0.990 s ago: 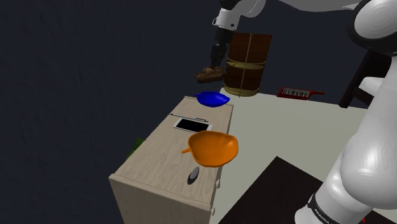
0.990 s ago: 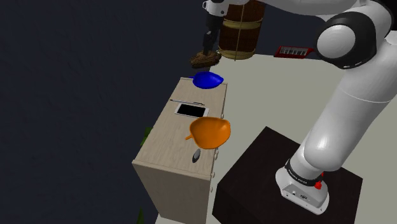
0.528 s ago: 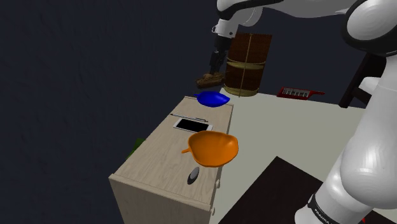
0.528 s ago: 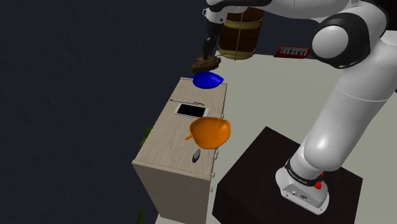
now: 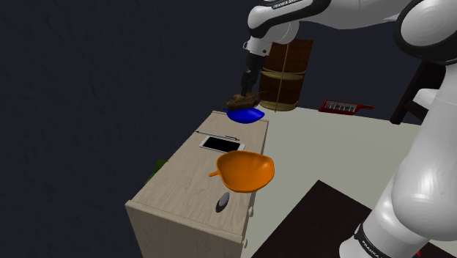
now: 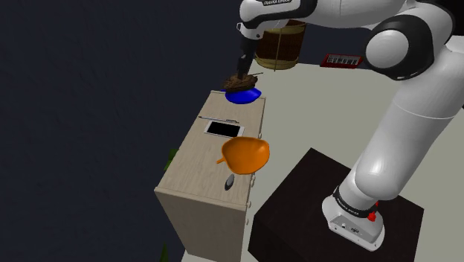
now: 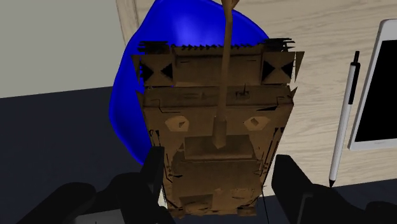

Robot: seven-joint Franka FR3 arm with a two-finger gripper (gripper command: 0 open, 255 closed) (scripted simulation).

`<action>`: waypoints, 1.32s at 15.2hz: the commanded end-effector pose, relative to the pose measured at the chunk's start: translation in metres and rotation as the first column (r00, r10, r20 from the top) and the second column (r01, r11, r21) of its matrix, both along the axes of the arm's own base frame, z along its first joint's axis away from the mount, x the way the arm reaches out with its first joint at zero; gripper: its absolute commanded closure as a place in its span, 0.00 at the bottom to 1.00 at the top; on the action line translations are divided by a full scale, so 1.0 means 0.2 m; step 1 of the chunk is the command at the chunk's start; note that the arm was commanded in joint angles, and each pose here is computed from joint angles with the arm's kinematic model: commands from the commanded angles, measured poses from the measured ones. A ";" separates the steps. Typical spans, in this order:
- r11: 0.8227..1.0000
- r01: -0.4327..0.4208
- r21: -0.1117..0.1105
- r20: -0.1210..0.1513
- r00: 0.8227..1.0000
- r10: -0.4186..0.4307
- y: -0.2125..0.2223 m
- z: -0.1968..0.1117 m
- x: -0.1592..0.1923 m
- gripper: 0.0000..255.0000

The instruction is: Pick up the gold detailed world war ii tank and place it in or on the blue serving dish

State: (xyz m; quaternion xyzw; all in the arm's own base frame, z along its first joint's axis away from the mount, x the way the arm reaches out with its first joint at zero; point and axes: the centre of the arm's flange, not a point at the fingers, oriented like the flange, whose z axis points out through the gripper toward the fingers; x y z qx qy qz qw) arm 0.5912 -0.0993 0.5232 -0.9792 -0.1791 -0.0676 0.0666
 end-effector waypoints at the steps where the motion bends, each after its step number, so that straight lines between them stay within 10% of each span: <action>1: 1.000 0.000 0.000 0.001 1.000 0.000 0.01 -0.05 0.00 1.00; 11: 1.000 0.000 0.000 0.001 1.000 0.000 0.01 -0.11 0.00 1.00; 12: 1.000 0.000 0.000 0.001 1.000 0.000 0.01 -0.11 0.00 0.00; 20: 1.000 0.000 0.000 0.001 1.000 0.000 -0.02 0.09 -0.02 0.00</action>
